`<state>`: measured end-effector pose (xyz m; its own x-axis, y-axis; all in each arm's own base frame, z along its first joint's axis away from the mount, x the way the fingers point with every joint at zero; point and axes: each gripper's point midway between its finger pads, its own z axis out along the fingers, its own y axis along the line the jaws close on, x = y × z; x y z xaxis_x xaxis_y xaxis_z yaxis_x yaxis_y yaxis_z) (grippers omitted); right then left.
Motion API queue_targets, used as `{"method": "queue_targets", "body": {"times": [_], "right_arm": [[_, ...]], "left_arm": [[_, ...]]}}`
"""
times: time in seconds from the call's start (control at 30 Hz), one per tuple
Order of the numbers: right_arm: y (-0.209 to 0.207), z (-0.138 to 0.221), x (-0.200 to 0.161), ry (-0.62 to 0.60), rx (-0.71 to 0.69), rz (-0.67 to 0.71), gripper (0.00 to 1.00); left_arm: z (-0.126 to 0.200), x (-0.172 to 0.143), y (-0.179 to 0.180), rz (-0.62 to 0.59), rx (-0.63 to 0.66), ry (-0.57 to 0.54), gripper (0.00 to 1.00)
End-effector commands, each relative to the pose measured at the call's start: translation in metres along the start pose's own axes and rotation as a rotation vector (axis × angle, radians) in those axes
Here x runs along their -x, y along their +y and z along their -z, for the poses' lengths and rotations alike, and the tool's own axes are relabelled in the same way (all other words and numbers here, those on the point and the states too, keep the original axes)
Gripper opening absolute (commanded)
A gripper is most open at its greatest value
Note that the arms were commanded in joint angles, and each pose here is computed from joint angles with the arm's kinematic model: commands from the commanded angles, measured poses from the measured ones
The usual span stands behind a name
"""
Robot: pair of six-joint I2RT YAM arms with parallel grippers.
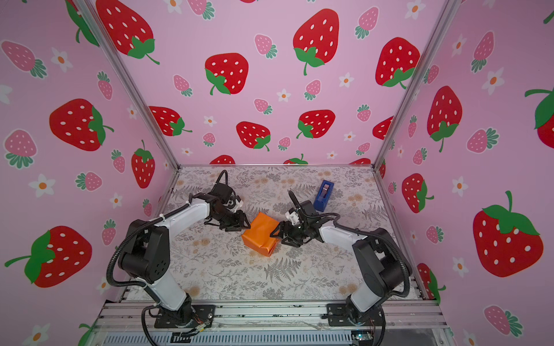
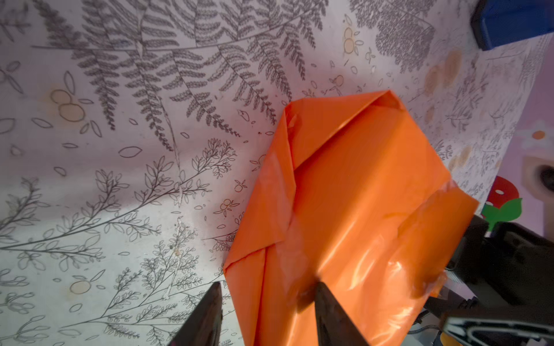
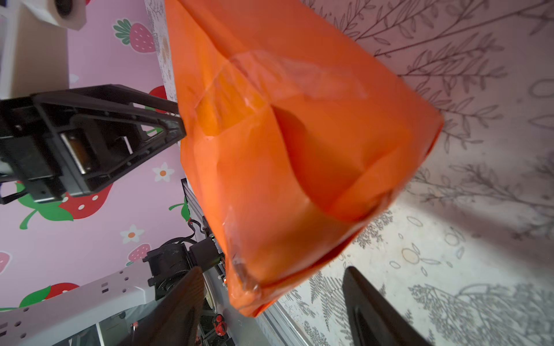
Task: Wrap a gift box in wrapping paper
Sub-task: Smooth out the wrapping paper on the gift box.
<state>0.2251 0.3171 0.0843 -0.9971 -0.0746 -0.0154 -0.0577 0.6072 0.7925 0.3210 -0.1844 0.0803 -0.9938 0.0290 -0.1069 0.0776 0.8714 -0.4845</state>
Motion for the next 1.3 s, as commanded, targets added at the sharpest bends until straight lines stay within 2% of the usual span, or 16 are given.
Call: {"method": "queue_targets", "body": {"times": [0.0,0.17,0.2,0.3,0.47,0.57,0.67,0.83,0.93,1.03,1.2,1.27], "right_arm": [[-0.008,-0.007,0.0,0.015,-0.029,0.016,0.67],[-0.042,-0.007,0.002,0.012,-0.135,-0.007,0.43],[-0.045,-0.005,0.004,0.006,-0.149,-0.006,0.42],[-0.044,0.003,0.016,-0.027,-0.164,0.012,0.43],[-0.026,0.016,0.037,-0.046,-0.13,0.08,0.58],[-0.018,0.024,0.048,-0.072,-0.101,0.085,0.6],[-0.014,0.021,0.055,-0.07,-0.07,0.081,0.59],[-0.003,0.018,0.079,-0.093,-0.049,0.106,0.58],[-0.01,0.014,0.091,-0.103,-0.06,0.091,0.53],[-0.025,0.01,0.096,-0.095,-0.093,0.068,0.42],[-0.031,0.009,0.102,-0.114,-0.096,0.073,0.24],[-0.025,0.008,0.107,-0.124,-0.061,0.092,0.2]], "left_arm": [[-0.009,-0.018,0.019,0.016,0.074,0.06,0.48],[-0.013,-0.031,0.035,0.054,0.141,0.086,0.46],[-0.013,-0.033,0.036,0.062,0.143,0.086,0.45],[-0.012,-0.04,0.034,0.082,0.12,0.087,0.45],[0.0,-0.04,0.007,0.087,-0.005,0.046,0.45],[0.015,-0.024,-0.009,0.063,-0.043,-0.017,0.48],[0.025,-0.001,-0.014,0.027,-0.02,-0.065,0.51],[0.019,0.03,-0.02,-0.008,-0.011,-0.057,0.51],[0.011,0.045,-0.024,-0.011,-0.026,-0.045,0.52],[0.002,0.052,-0.017,-0.003,0.003,-0.037,0.49],[-0.013,0.048,0.004,0.014,0.079,0.004,0.4],[-0.014,0.048,0.007,0.016,0.086,0.001,0.39]]}}
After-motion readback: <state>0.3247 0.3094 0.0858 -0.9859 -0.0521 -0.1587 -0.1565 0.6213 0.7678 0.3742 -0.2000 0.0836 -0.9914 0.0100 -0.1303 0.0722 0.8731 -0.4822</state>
